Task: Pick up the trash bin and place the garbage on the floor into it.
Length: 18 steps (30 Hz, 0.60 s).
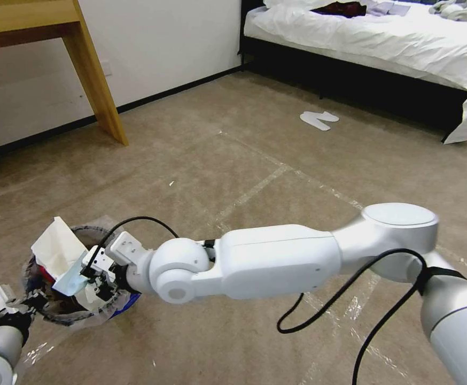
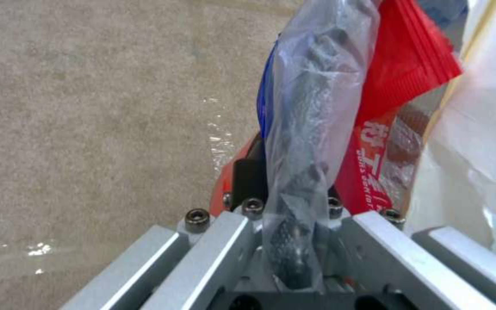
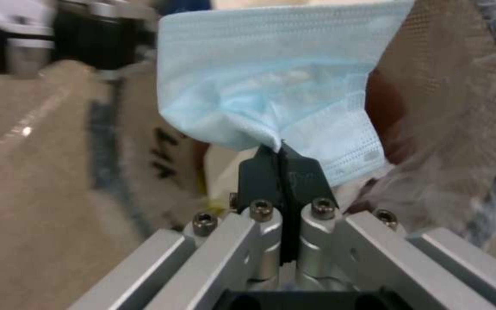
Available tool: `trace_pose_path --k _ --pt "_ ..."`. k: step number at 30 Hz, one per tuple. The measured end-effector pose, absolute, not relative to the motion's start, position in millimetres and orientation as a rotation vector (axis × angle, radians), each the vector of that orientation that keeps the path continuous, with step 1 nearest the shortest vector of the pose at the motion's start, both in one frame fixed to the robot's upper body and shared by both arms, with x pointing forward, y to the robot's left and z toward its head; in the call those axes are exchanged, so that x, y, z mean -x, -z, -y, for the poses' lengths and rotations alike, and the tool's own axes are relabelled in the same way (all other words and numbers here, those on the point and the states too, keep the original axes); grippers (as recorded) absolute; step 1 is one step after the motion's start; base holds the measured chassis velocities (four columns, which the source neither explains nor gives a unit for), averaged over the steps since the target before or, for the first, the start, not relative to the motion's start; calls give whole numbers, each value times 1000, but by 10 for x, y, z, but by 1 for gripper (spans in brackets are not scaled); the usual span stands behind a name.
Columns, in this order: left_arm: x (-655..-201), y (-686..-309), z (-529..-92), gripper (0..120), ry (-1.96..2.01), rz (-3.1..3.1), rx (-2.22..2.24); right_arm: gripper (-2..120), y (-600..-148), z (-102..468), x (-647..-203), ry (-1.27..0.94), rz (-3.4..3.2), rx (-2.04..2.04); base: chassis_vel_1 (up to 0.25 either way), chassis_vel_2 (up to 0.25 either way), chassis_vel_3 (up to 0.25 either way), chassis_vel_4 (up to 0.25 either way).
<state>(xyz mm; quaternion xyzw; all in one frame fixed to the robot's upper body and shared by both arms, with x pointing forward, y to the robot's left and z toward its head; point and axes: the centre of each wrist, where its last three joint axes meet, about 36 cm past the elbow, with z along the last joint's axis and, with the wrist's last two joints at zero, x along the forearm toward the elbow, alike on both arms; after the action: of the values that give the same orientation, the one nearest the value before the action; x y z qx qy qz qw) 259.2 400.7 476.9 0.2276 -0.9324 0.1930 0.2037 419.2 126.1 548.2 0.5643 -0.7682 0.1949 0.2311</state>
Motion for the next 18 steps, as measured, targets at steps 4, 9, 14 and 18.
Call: trace_pose_path --k 4,9,14,18 --pt "-2597 -4778 -3998 0 -539 2606 -629 0 -5388 -1408 -4312 -577 2133 -1522 0 0 0 0" --pt "-2602 -4787 -4003 0 -534 2609 -627 0 -5318 -1457 -4336 -599 2139 -1516 0 0 0 0" --pt "-2605 -4794 -4008 0 -530 2611 -626 0 -5310 -1450 -4297 -595 2136 -1528 0 0 0 0" --pt "-2612 -4769 -4023 0 -533 2605 -631 16 -5332 -1407 -4275 -591 2137 -1537 0 0 0 0"
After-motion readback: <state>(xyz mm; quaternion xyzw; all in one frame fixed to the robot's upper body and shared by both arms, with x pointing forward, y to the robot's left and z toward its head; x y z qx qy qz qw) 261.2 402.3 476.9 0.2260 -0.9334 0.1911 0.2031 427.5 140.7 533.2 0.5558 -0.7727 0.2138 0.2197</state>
